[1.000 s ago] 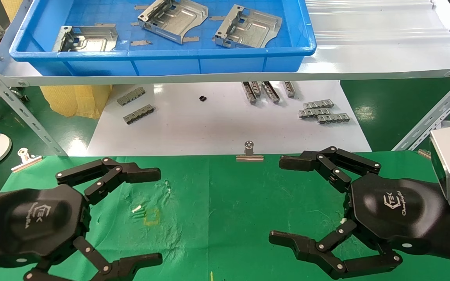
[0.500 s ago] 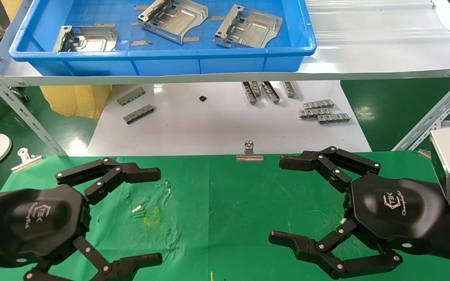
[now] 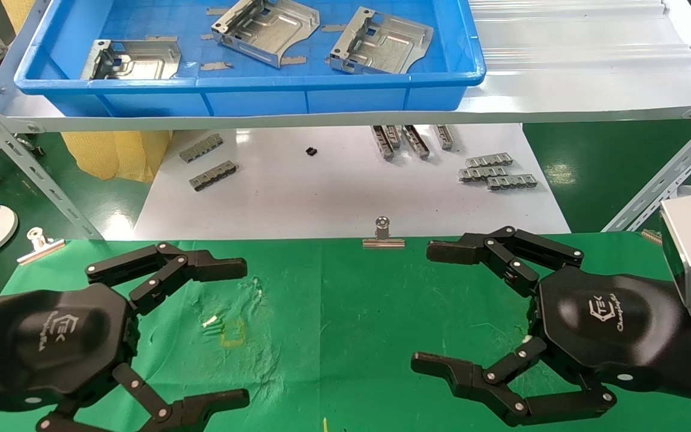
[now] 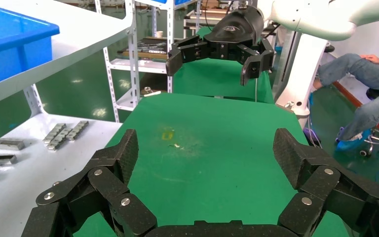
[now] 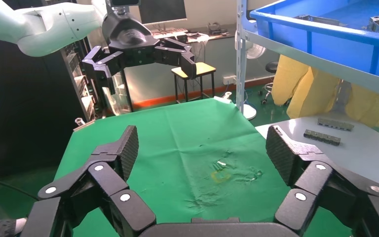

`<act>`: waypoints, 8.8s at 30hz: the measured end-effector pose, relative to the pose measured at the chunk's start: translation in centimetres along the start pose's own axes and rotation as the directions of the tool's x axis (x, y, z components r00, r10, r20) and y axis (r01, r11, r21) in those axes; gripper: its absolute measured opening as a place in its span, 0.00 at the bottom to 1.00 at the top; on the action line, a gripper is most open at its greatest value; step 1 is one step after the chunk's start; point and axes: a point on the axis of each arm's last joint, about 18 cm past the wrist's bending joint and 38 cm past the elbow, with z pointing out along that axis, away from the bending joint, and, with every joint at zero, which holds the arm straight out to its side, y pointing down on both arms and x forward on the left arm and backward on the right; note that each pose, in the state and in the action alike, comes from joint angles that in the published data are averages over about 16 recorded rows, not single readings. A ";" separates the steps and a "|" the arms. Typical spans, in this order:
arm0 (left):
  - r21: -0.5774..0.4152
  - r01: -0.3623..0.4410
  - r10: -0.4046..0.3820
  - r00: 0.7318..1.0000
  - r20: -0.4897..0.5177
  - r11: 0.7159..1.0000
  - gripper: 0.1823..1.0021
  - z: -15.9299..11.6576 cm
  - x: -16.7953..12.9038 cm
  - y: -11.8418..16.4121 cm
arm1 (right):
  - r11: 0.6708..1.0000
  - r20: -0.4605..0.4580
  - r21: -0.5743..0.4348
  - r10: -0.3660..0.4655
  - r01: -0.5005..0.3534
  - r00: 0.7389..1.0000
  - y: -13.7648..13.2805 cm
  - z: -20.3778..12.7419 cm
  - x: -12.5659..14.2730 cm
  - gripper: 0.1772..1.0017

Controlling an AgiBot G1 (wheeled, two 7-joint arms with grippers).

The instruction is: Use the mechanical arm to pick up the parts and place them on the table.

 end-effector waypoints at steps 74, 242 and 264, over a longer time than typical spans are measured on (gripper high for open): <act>-0.218 0.050 0.128 0.672 0.729 0.975 0.92 9.3 -30.3 -8.5 | 1.000 0.000 0.000 0.000 0.000 1.000 0.0 0.0 0.0 0.02; -0.066 -0.030 0.041 0.985 0.167 0.997 1.00 -1.3 -7.7 4.8 | 1.000 -0.001 0.000 0.000 0.000 1.000 0.0 0.0 0.0 1.00; -0.001 -0.006 0.006 1.000 0.009 1.000 1.00 -0.1 -0.4 0.2 | 1.000 -0.001 0.000 0.000 0.000 1.000 0.0 0.0 0.0 1.00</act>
